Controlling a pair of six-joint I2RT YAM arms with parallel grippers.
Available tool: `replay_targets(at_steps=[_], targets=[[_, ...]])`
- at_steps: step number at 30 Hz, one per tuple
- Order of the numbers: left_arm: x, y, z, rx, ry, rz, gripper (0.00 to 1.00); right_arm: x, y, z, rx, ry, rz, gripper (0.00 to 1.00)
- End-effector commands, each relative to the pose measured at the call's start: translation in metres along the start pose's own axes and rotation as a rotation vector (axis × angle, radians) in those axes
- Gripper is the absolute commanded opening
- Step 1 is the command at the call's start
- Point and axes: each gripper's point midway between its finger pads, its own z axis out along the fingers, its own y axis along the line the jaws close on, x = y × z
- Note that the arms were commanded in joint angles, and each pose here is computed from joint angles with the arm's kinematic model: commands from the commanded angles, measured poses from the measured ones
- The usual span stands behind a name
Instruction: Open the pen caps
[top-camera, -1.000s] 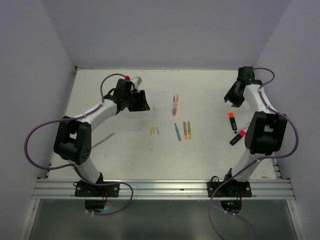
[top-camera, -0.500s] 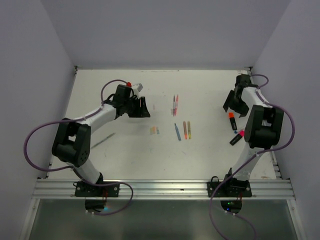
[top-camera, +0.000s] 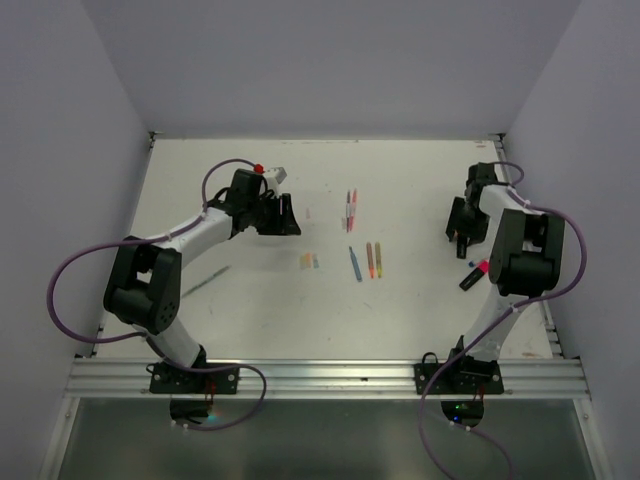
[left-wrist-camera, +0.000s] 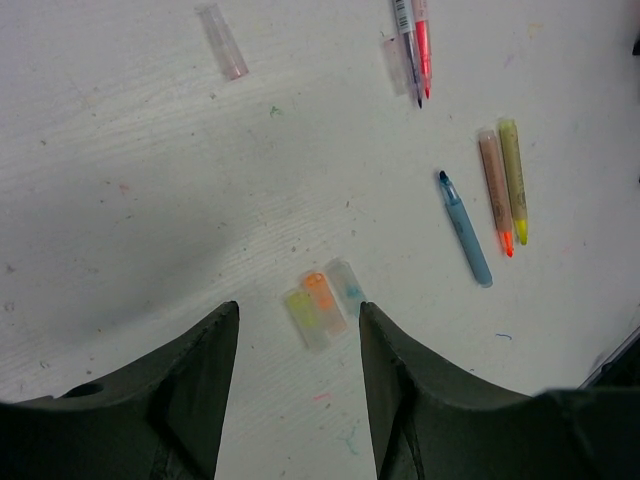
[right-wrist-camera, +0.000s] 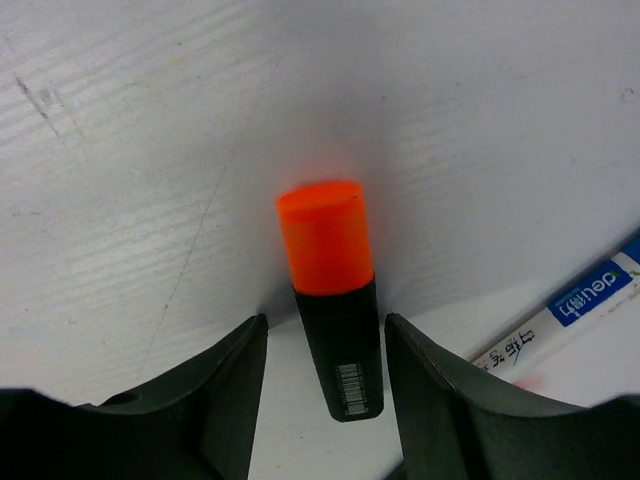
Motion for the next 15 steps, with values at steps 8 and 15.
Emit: replay_targets(at_steps=[8,15], targets=[[-0.025,-0.014,-0.019,0.030,-0.074,0.047,0.54,0.008,0.004,0.018,-0.032,0.022,-0.056,0.16],[-0.036,-0.028,-0.026,0.066,-0.093,0.020,0.54,-0.037,0.059,-0.037,-0.090,-0.119,-0.135,0.00]])
